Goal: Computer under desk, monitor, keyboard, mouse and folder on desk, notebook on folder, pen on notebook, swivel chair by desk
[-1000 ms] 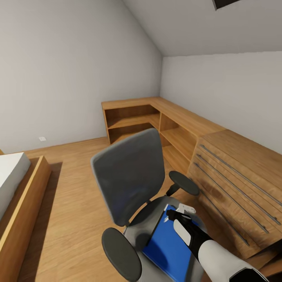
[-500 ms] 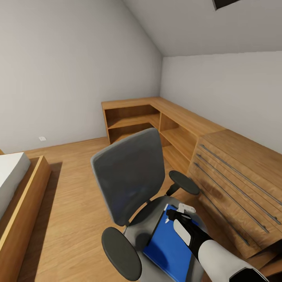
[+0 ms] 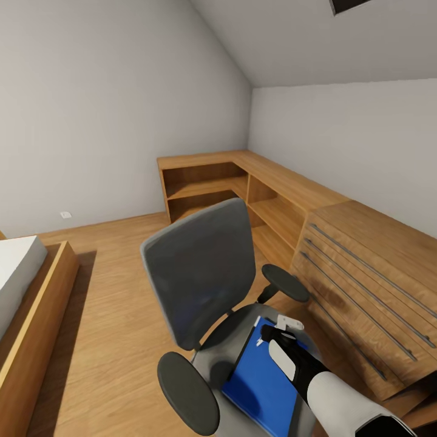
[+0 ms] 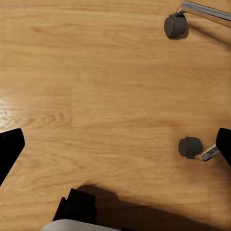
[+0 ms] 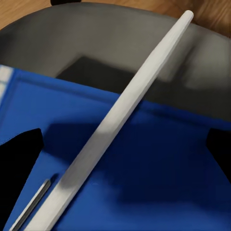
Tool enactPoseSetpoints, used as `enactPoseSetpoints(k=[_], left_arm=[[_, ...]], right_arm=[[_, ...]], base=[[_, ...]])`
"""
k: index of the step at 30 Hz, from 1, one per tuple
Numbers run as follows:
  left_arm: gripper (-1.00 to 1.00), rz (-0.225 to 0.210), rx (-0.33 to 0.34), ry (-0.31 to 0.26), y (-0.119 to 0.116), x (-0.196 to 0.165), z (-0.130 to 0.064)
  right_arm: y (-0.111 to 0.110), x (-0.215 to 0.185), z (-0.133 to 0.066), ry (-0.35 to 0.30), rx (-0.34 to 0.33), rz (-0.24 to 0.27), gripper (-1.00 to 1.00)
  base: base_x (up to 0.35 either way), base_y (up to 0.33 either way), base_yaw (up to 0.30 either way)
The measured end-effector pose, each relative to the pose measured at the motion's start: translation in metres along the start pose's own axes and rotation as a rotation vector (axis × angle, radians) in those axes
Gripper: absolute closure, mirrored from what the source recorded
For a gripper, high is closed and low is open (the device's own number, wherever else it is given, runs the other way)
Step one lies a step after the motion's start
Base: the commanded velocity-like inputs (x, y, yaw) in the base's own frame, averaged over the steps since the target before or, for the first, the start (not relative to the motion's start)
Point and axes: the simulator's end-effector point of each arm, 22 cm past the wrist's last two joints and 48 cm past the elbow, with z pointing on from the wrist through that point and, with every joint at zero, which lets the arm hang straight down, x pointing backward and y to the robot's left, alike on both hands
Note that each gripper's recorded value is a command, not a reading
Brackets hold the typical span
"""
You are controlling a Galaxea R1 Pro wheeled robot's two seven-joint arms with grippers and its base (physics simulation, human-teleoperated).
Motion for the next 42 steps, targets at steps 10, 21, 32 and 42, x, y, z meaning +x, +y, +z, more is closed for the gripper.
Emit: enactPoseSetpoints(k=[10, 21, 32, 42], left_arm=[[-1.0, 0.0, 0.0, 0.0, 0.0, 0.0, 0.0], [-1.0, 0.0, 0.0, 0.001, 0.0, 0.0, 0.0], [-1.0, 0.0, 0.0, 0.001, 0.0, 0.0, 0.0], [-1.0, 0.003, 0.001, 0.001, 0.0, 0.0, 0.0]], right_arm=[[0.0, 0.0, 0.0, 0.002, 0.001, 0.004, 1.0], [0.006, -0.001, -0.002, 0.023, -0.015, 0.034, 1.0], [0.007, -0.001, -0.002, 0.024, -0.018, 0.038, 1.0], [0.011, -0.002, -0.003, 0.036, -0.03, 0.061, 1.0]], base=[[0.0, 0.0, 0.0], [0.0, 0.0, 0.0], [0.0, 0.0, 0.0], [0.0, 0.0, 0.0]])
